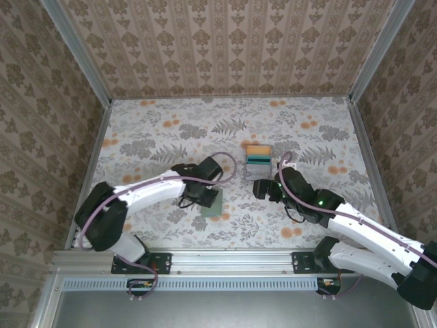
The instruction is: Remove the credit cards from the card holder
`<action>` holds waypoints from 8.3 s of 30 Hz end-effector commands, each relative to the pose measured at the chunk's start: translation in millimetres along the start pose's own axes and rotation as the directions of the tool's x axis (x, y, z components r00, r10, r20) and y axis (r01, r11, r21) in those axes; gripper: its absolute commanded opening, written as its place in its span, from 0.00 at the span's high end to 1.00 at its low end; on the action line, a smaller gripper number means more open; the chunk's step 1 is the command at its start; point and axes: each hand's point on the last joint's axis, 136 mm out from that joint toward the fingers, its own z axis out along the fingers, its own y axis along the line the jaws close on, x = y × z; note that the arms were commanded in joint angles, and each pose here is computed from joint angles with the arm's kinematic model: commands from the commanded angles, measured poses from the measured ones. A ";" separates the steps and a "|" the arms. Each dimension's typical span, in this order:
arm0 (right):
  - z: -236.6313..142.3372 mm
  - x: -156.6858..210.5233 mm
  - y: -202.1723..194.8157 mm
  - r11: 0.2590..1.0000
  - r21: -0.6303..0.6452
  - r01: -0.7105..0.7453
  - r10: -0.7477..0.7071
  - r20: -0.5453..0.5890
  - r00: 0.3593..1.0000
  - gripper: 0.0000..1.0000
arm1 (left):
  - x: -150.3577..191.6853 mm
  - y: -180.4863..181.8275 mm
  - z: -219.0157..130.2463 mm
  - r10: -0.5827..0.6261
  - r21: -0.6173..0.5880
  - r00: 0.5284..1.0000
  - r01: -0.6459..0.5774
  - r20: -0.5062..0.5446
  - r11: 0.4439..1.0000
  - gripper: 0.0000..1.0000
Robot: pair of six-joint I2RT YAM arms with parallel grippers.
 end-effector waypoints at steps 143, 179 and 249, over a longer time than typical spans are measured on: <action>101.3 69.5 159.9 0.877 -0.449 -0.173 -0.029 -0.408 0.912 1.00 | -21.5 2.6 -37.6 -0.551 0.546 0.832 0.433 0.065 0.718 0.56; 89.9 50.5 173.8 0.853 -0.500 -0.149 -0.037 -0.343 0.938 1.00 | -1.9 -9.6 8.5 -0.485 0.409 0.868 0.484 -0.109 0.774 0.41; 90.7 55.7 152.7 0.870 -0.452 -0.196 0.036 -0.339 0.940 1.00 | -9.8 -19.5 3.6 -0.522 0.378 0.845 0.525 -0.118 0.763 0.45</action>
